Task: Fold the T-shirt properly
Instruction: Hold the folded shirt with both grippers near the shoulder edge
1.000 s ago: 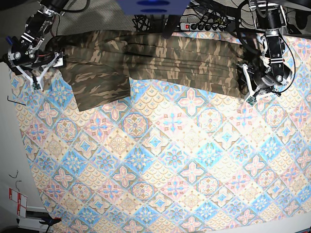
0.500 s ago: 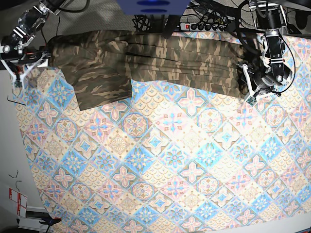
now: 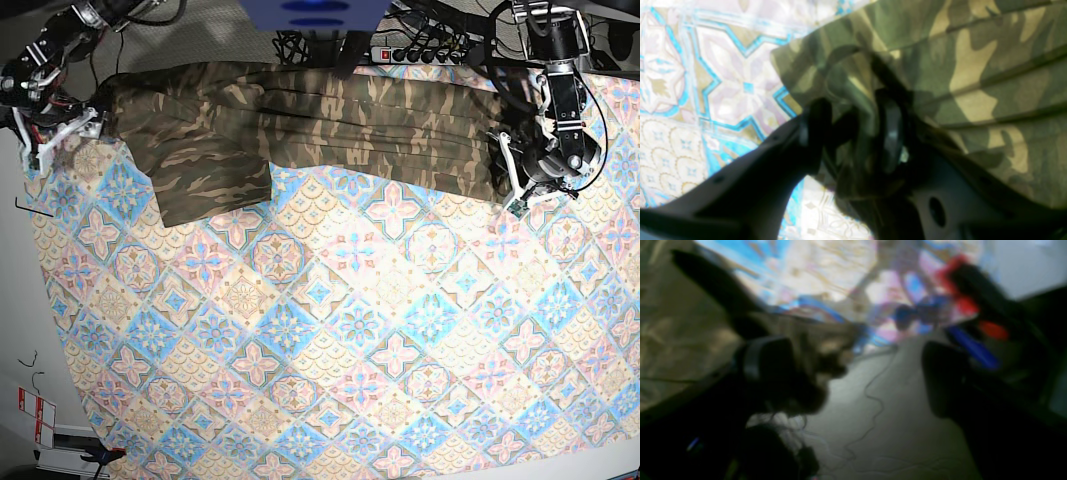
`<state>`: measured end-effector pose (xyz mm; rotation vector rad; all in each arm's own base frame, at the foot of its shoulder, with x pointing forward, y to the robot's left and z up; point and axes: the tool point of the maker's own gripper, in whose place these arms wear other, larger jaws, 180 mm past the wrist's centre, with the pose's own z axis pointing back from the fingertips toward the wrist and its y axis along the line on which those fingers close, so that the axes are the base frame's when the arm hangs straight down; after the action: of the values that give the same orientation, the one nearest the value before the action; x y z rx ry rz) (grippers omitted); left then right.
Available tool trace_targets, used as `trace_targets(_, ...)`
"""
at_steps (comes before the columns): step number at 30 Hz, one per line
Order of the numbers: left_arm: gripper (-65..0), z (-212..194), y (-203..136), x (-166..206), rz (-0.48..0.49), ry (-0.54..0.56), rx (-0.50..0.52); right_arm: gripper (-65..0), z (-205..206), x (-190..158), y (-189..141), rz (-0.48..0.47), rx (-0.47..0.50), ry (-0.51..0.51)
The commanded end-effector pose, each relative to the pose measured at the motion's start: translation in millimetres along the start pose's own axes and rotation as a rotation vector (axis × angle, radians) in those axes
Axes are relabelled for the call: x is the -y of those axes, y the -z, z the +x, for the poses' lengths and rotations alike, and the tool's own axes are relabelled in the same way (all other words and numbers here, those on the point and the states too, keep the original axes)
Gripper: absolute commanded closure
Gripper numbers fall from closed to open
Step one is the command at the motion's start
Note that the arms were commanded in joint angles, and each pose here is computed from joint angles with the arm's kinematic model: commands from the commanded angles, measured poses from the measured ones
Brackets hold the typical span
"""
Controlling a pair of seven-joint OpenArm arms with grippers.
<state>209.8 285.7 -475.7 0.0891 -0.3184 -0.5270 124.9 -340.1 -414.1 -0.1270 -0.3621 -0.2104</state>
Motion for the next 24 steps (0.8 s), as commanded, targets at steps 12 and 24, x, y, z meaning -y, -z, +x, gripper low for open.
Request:
trace_targets(12,-24.5,-19,0,-11,0.056,0.009,-0.094,-58.8,-36,-4,66,0.166,-0.117,0.131)
trace_targets(24,-24.4,-12,-1,-16,0.065,0.009,-0.085,-22.3,-42,-49,81,0.268,-0.251,-0.023)
